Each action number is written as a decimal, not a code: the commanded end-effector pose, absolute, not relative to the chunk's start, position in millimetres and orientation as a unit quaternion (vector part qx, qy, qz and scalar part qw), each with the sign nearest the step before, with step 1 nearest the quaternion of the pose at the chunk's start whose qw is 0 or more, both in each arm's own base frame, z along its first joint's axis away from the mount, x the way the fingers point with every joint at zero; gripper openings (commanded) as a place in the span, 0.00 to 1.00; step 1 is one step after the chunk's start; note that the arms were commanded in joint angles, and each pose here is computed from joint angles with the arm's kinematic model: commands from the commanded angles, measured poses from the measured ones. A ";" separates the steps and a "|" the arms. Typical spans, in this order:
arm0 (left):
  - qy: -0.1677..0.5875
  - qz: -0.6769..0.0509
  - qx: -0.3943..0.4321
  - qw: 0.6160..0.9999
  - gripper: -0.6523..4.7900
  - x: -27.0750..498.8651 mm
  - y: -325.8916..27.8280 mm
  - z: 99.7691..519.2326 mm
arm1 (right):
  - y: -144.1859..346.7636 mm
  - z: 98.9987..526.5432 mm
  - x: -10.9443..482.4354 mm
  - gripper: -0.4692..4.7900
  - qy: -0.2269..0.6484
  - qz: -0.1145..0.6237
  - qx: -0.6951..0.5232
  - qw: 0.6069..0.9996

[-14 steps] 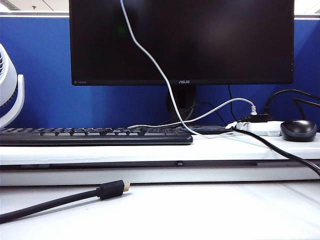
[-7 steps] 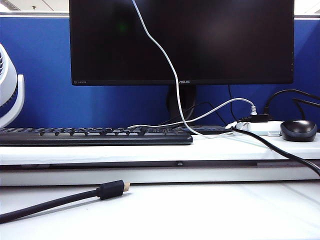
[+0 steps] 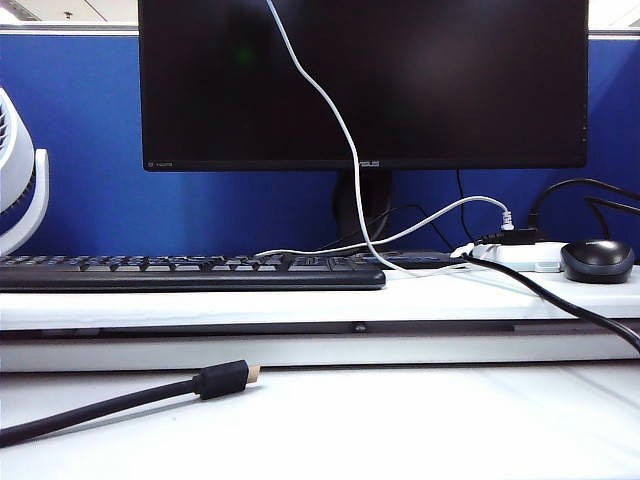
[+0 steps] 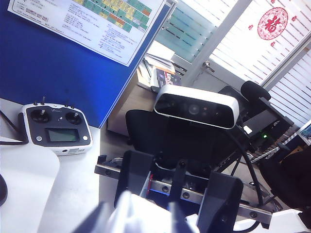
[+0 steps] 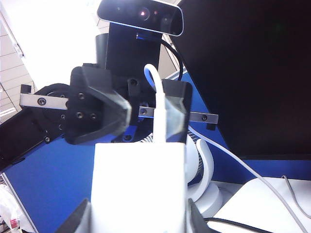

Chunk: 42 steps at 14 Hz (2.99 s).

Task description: Pick up the Type-C charging cable and the charging base, insert one end of the Type-C charger into the corresponding slot on the base, and finally place the plugged-in charger back on the table.

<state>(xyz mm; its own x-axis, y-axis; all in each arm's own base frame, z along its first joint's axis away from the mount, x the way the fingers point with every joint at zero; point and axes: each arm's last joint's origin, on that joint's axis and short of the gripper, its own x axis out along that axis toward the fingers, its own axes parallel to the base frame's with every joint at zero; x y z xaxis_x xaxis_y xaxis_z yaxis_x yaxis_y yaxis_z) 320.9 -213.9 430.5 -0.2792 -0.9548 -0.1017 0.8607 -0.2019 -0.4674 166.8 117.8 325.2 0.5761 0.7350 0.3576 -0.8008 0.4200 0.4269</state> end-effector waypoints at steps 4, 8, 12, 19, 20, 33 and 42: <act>0.216 -0.774 -0.103 0.586 0.21 319.8 -214.2 432.6 | 116.5 331.9 164.2 0.09 -0.080 0.465 0.290 0.833; 0.217 -0.774 -0.104 0.585 0.11 319.7 -214.2 432.5 | 116.5 331.9 164.2 0.09 -0.080 0.465 0.290 0.833; 0.221 -0.786 -0.110 0.567 0.11 318.3 -213.9 431.9 | 114.6 334.7 164.6 0.09 -0.091 0.443 0.323 0.831; 0.238 -0.790 -0.110 0.553 0.11 313.6 -211.3 423.3 | 115.8 333.8 167.4 0.09 -0.069 0.442 0.317 0.836; 0.240 -0.790 -0.109 0.553 0.11 312.9 -210.9 422.0 | 115.3 336.3 166.4 0.09 -0.099 0.443 0.285 0.844; 0.266 -0.802 -0.096 0.526 0.11 293.4 -226.2 411.0 | 106.9 342.3 169.2 0.09 -0.127 0.415 0.314 0.844; 0.294 -0.741 -0.101 0.596 0.77 312.5 -200.6 409.9 | 106.9 340.4 169.6 0.09 -0.129 0.415 0.276 0.857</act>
